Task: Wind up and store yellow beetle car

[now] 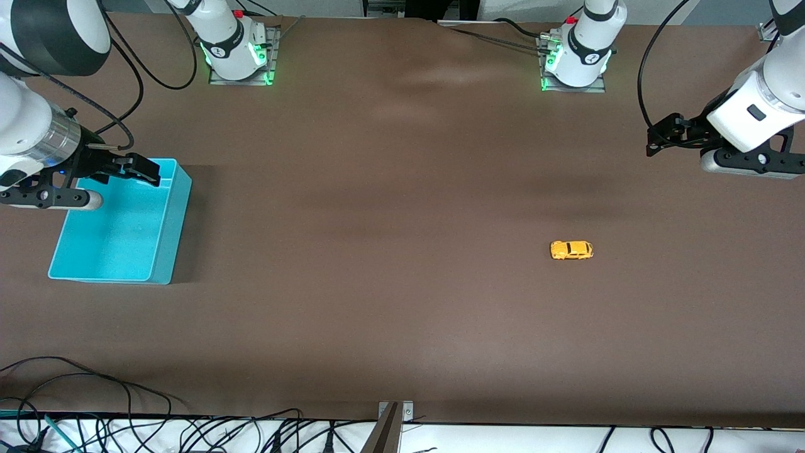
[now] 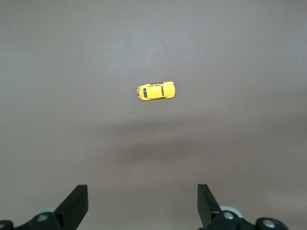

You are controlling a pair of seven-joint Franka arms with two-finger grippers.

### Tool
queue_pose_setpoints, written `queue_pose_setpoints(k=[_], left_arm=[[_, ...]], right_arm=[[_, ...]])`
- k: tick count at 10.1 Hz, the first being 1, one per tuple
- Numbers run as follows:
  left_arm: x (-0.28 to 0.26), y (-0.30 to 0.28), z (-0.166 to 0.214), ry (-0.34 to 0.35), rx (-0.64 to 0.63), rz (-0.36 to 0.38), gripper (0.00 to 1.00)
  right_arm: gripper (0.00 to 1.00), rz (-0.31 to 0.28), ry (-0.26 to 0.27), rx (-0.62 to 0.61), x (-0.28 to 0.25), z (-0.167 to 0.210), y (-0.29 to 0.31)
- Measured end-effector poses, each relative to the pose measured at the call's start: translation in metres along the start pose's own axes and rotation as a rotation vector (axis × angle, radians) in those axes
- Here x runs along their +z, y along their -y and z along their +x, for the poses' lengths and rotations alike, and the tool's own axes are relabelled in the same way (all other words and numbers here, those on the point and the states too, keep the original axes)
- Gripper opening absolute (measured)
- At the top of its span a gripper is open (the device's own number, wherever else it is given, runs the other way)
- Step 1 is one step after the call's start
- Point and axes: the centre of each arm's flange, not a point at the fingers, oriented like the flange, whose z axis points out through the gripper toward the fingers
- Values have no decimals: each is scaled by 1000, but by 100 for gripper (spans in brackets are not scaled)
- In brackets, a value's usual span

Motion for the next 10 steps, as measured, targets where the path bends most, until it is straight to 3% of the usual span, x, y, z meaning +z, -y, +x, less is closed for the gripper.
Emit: queue_pose_setpoints(k=[7, 10], left_arm=[[1, -1, -1, 7, 19, 0, 100], [13, -7, 1, 59, 197, -4, 100]], right_arm=[[100, 0, 0, 1, 0, 0, 0], [100, 0, 0, 1, 0, 0, -1]])
